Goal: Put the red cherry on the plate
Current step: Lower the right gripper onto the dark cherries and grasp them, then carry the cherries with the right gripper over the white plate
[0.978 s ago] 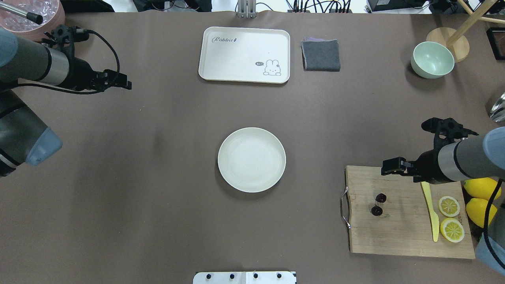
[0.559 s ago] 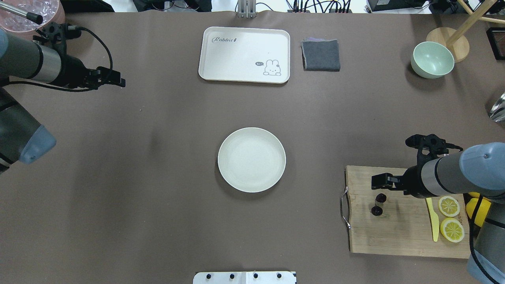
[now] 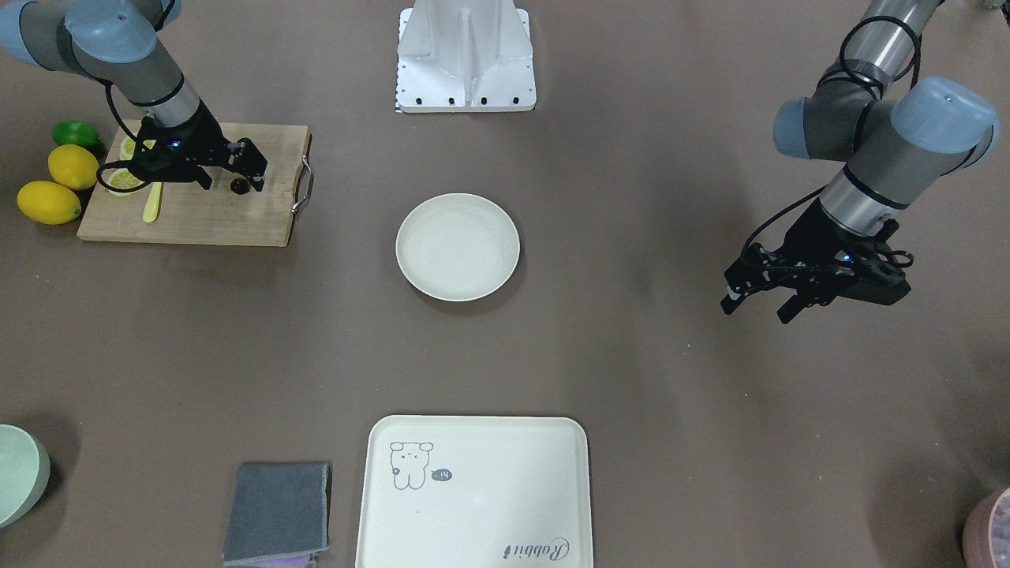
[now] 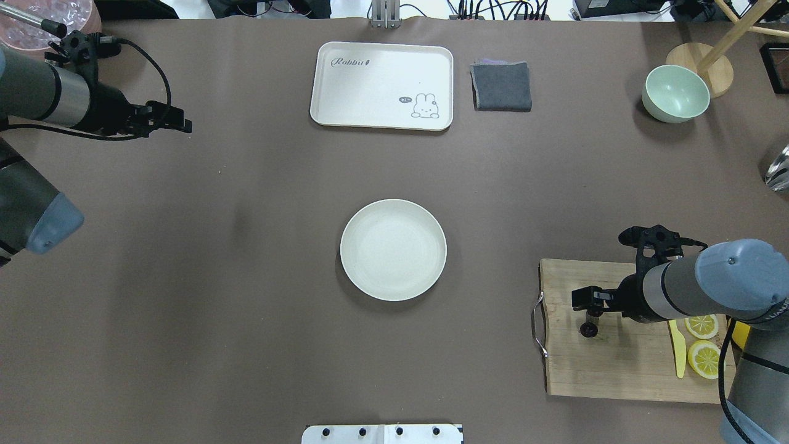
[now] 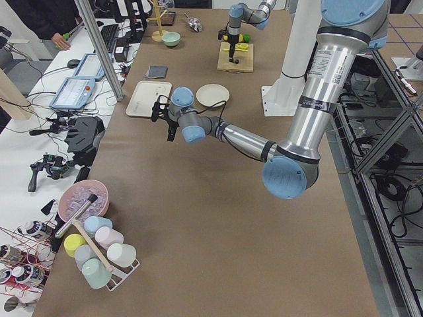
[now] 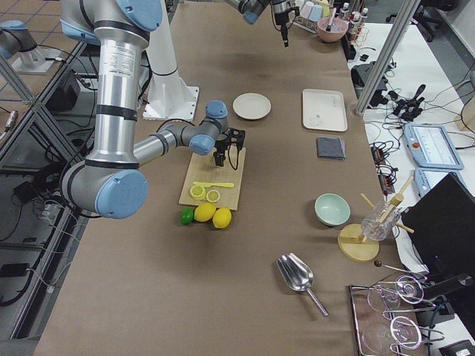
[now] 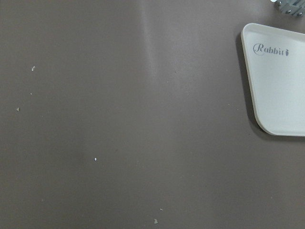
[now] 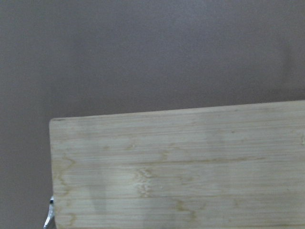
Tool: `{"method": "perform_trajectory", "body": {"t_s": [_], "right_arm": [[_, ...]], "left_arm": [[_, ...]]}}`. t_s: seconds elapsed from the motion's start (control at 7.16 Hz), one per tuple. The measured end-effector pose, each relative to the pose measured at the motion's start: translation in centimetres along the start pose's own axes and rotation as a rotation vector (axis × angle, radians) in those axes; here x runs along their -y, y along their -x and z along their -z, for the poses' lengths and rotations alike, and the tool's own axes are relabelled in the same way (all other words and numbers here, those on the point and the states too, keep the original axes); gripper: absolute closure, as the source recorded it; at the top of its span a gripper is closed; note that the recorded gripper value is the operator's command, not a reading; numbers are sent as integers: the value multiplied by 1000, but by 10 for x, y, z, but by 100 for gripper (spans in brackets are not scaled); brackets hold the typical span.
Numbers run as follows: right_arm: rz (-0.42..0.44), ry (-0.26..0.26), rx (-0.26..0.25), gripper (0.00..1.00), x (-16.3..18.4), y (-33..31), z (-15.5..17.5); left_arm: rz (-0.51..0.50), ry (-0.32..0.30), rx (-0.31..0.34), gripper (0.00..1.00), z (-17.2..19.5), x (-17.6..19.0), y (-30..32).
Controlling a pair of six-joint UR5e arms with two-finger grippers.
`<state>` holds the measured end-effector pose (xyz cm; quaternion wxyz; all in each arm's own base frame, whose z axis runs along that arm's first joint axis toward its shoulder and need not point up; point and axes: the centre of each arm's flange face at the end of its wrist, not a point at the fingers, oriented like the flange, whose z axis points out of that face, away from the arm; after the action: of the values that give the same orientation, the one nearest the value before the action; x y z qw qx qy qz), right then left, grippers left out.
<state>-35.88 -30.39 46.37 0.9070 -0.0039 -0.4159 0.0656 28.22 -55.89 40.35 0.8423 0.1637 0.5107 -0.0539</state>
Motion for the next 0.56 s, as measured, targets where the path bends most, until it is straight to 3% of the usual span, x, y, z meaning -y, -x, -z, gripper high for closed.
{"method": "perform_trajectory", "body": {"t_s": [0.14,0.28,0.56], "right_arm": [[3,6,0,89,-3,1,-1],[6,10,-2,100,-4,1,-2],[7,11,-3,100,-5,1,-2]], "left_arm": [[0,0,0,2,0,0,0],[0,0,0,2,0,0,0],[-1,1,-1,2,0,0,0]]}}
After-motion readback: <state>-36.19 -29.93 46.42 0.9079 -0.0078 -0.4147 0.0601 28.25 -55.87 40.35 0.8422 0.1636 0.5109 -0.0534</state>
